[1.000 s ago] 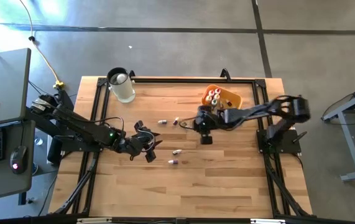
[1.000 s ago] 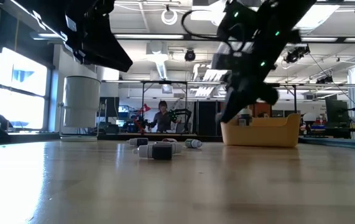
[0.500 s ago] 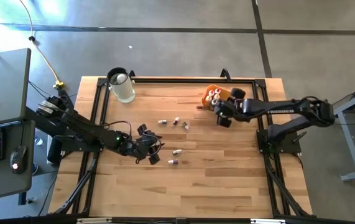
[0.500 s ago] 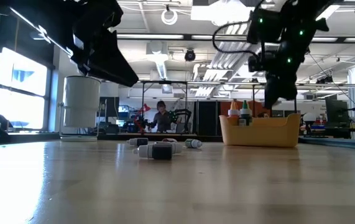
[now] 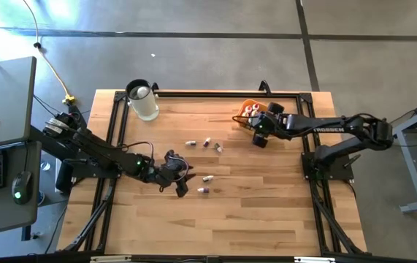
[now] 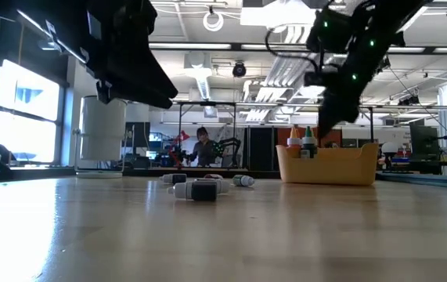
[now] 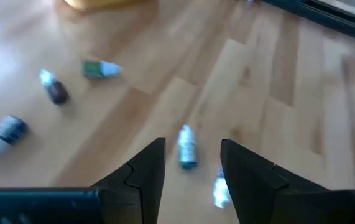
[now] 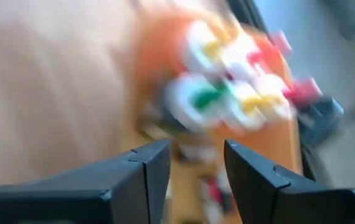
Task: Pick & Place food coloring
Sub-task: Put the small violet food coloring bottle into the yellow bin
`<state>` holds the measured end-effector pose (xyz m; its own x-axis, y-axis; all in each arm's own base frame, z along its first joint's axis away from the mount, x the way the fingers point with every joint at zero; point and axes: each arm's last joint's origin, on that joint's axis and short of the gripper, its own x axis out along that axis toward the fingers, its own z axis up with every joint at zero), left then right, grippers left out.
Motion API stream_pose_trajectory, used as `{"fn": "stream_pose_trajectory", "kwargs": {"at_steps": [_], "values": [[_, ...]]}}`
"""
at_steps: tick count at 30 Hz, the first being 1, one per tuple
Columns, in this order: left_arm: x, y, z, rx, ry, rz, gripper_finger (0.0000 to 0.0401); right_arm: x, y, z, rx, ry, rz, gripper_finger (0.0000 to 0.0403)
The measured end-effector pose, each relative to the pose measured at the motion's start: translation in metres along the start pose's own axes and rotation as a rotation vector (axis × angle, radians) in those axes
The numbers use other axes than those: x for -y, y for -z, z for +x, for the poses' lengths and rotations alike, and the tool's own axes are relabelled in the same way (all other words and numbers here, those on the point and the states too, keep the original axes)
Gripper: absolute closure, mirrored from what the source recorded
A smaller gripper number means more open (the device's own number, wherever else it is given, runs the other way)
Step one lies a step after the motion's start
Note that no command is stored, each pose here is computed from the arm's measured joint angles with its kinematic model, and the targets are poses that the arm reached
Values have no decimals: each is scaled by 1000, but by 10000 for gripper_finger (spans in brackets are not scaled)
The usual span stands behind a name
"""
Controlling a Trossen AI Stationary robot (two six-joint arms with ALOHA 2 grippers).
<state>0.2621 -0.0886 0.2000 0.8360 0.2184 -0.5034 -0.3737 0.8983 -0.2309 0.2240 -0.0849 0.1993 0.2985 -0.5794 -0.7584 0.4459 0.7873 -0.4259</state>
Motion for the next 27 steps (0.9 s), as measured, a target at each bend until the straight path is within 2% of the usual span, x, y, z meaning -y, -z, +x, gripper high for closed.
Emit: {"fn": "stream_pose_trajectory", "kwargs": {"at_steps": [7,13,16,27], "values": [[10,17,25,-43,78,-38,249,-26,-28,-22,238,-266,28,262],[21,43,51,-81,181,2,249,-47,-33,-36,318,-441,0,263],[22,58,60,-106,174,45,249,-55,-32,-41,329,-469,-28,263],[18,79,79,-90,103,101,249,-76,-28,-56,361,-527,-97,263]]}}
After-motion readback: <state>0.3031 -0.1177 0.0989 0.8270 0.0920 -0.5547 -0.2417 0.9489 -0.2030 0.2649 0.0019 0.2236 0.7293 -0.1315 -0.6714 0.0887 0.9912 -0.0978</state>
